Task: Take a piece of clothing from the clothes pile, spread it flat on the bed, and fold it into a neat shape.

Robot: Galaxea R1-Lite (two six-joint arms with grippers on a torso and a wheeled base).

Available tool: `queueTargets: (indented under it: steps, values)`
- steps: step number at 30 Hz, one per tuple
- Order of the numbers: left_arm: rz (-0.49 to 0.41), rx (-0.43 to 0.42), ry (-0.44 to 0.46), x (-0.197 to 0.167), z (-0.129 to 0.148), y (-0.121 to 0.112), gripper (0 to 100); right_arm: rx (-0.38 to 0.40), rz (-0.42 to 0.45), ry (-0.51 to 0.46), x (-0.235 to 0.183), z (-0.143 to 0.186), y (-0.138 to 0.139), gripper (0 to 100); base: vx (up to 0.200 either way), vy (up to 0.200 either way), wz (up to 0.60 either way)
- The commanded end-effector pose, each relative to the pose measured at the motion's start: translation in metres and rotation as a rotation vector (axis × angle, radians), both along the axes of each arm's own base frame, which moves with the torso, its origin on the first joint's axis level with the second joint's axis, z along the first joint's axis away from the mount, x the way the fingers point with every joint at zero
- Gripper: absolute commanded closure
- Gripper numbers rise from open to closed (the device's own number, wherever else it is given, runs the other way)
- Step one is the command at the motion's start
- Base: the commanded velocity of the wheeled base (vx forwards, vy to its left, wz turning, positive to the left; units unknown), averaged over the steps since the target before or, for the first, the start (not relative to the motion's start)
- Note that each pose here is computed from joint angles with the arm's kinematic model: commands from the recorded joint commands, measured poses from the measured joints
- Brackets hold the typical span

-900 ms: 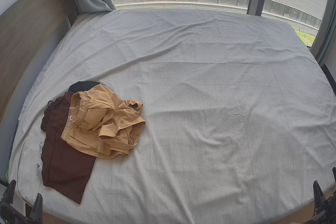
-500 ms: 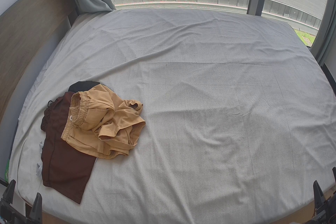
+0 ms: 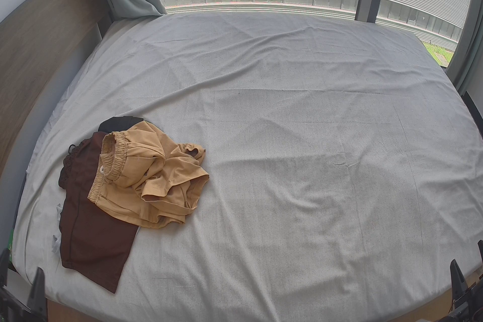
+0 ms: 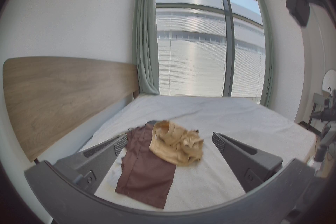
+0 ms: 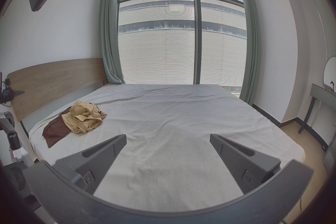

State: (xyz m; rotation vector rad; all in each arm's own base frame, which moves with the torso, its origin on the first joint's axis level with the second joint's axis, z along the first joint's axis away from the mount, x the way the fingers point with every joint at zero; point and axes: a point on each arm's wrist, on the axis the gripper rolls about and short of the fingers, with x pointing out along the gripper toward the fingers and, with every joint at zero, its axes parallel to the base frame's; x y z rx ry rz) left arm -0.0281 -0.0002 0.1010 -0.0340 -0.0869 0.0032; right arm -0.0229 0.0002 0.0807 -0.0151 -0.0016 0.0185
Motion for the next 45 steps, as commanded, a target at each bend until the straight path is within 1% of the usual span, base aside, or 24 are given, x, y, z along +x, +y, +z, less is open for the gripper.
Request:
queueTargets:
  steps: [1,4,9,13,15,21,23,25,29,36,37,45]
  values:
    - [-0.054,-0.049,-0.058,-0.002,0.044,-0.001,0,0.001,0.000,0.006,0.000,-0.005,0.000,0,0.000,0.000,0.00]
    - [-0.072,-0.045,-0.004,0.006,0.041,-0.001,0,0.003,0.001,0.005,0.000,-0.005,0.000,0,0.000,0.000,0.00]
    - [-0.072,-0.034,-0.004,0.009,0.047,-0.001,0,0.001,0.001,0.005,0.000,-0.005,0.000,0,0.000,0.000,0.00]
    - [-0.078,-0.033,0.019,0.013,0.050,-0.001,0,0.001,0.001,0.005,0.000,-0.005,0.000,0,0.000,0.000,0.00]
    - [-0.095,-0.034,0.081,0.021,0.047,-0.001,0,0.001,0.001,0.005,0.000,-0.005,0.000,0,0.000,0.000,0.00]
    - [-0.148,-0.045,0.150,0.032,0.050,-0.001,0,0.001,0.001,0.005,0.000,-0.005,0.000,0,0.000,0.000,0.00]
    - [-0.154,-0.055,0.162,0.034,0.051,-0.002,0,0.001,0.001,0.005,0.000,-0.005,0.000,0,0.000,0.000,0.00]
    - [-0.167,-0.097,0.175,0.036,0.054,-0.002,0,0.001,0.001,0.005,0.000,-0.005,0.000,0,0.000,0.000,0.00]
    - [-0.221,-0.131,0.206,0.040,0.055,-0.003,0,0.001,0.001,0.005,0.000,-0.005,0.000,0,0.000,0.000,0.00]
    - [-0.276,-0.191,0.253,0.050,0.062,-0.006,0,0.001,0.001,0.006,0.000,-0.005,0.000,0,0.000,0.000,0.00]
    - [-0.281,-0.210,0.267,0.054,0.065,-0.007,0,0.001,0.001,0.005,0.000,-0.005,0.000,0,0.000,0.000,0.00]
    - [-0.278,-0.215,0.292,0.067,0.071,-0.008,0,0.001,0.001,0.006,0.000,-0.005,0.000,0,0.000,0.000,0.00]
